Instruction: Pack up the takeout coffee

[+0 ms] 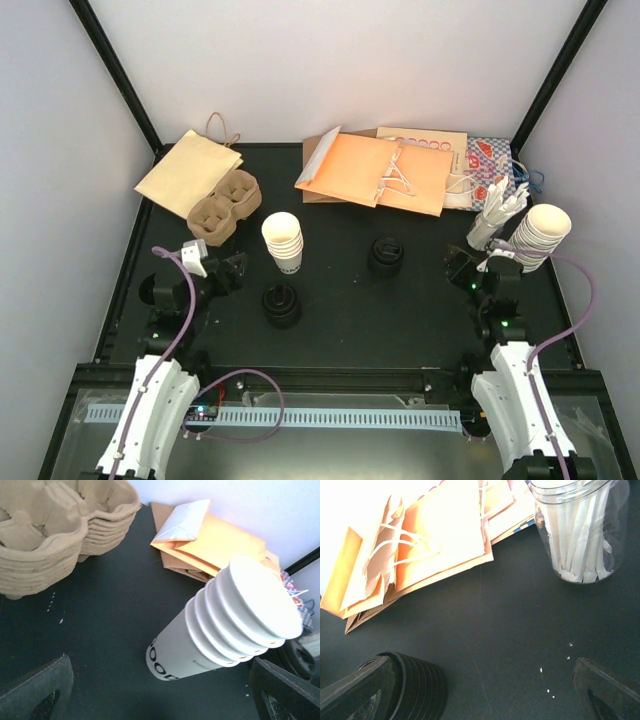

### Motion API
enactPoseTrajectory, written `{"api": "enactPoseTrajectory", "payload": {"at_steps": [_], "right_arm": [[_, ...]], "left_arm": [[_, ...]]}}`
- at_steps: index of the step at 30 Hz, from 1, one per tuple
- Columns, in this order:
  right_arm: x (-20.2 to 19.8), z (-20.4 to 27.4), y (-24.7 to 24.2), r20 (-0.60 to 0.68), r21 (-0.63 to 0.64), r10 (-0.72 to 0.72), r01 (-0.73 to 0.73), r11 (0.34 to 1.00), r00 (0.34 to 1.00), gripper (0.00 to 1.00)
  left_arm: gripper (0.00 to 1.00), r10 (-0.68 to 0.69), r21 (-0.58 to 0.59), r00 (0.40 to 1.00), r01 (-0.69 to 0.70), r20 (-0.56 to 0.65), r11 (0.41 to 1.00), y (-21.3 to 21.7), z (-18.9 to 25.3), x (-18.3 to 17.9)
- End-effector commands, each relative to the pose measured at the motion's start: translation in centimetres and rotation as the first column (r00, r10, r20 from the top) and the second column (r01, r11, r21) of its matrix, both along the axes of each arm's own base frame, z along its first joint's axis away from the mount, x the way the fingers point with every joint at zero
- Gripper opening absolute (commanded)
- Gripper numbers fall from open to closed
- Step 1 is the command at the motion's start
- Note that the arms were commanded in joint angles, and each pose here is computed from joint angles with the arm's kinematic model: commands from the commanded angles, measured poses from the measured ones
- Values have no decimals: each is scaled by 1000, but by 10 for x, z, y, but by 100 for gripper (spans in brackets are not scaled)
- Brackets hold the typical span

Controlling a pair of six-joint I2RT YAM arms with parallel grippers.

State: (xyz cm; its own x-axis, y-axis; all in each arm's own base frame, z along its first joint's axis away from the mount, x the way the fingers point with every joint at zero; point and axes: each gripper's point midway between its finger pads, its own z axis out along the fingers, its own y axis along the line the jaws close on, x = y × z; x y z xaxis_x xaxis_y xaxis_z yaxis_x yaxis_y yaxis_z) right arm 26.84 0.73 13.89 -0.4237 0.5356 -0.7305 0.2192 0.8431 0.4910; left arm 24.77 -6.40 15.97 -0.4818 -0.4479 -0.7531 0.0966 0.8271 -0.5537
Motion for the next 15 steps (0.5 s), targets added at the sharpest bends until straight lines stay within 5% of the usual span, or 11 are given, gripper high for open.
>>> {"api": "enactPoseTrajectory", "payload": {"at_steps": [1, 8, 15], "right_arm": [[-1, 3, 11, -25, 22, 63, -63, 998, 998, 100], [10, 1, 44, -135, 93, 254, -243, 966, 958, 100], [26, 12, 79, -207, -3, 330, -338, 941, 921, 100]], "left_arm": [[99, -42, -62, 999, 44, 31, 997, -10, 34, -5], [99, -147, -93, 989, 148, 18, 985, -27, 50, -6], [99, -217, -89, 976, 216, 3, 972, -37, 72, -1]]}}
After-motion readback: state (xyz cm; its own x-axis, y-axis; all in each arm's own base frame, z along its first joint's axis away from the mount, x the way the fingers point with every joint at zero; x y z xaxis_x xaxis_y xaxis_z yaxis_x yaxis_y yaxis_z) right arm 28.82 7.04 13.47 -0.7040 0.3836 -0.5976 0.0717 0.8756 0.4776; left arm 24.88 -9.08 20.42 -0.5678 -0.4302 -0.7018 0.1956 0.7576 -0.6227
